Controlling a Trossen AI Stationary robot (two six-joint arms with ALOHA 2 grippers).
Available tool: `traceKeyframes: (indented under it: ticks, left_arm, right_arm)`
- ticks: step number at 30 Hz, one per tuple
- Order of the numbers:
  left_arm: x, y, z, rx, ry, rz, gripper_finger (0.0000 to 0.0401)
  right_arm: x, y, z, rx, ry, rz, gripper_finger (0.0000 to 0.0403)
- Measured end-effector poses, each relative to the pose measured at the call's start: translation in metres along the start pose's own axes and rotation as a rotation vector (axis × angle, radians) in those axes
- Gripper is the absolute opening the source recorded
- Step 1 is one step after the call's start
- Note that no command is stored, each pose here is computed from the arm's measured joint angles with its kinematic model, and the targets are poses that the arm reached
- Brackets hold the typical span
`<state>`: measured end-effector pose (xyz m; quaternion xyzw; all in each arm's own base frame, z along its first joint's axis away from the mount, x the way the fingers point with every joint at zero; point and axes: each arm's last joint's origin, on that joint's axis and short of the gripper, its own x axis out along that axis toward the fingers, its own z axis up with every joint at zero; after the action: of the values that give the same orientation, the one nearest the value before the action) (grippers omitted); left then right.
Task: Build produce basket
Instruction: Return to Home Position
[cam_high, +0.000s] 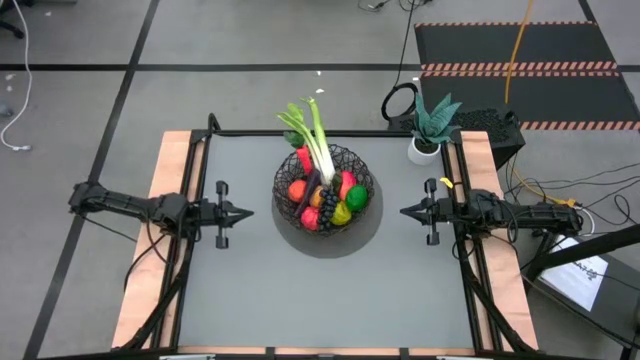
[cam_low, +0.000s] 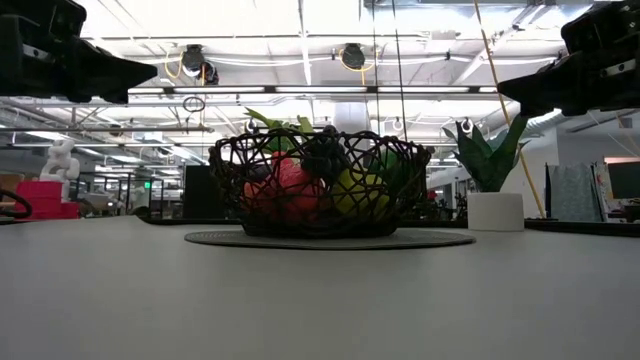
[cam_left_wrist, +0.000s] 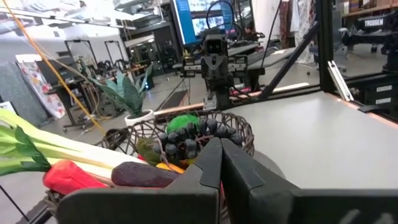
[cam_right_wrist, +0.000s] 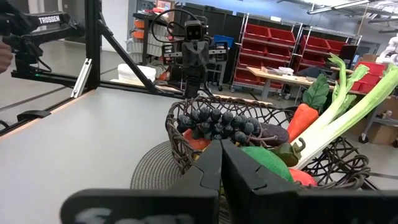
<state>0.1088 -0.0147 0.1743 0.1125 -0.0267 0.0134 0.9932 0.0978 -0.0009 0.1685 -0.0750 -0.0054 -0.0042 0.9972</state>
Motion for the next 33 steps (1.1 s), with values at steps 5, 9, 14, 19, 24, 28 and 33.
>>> traceKeyframes:
  ticks: [5,9,14,19,24,28,33]
  left_arm:
    - [-0.002,0.001,0.0,0.016,-0.007,0.002,0.0003]
    - [-0.004,0.003,0.0,0.018,-0.01,0.012,0.0005]
    - [-0.008,0.006,-0.002,0.015,-0.003,-0.001,0.0003]
    - [-0.011,0.009,-0.004,0.003,-0.006,-0.007,0.0004]
    - [-0.012,0.012,-0.007,-0.006,0.011,-0.025,0.0006]
    - [-0.012,0.013,-0.008,-0.02,0.026,-0.017,0.0006]
    - [-0.012,0.012,-0.008,-0.019,0.021,-0.062,0.0007]
  right_arm:
    - [0.0,0.0,0.0,0.0,0.0,0.0,0.0]
    - [0.0,0.0,0.0,0.0,0.0,0.0,0.0]
    - [0.0,0.0,0.0,0.0,0.0,0.0,0.0]
    - [0.0,0.0,0.0,0.0,0.0,0.0,0.0]
    - [0.0,0.0,0.0,0.0,0.0,0.0,0.0]
    - [0.0,0.0,0.0,0.0,-0.001,0.0,0.0]
    - [0.0,0.0,0.0,0.0,-0.001,0.0,0.0]
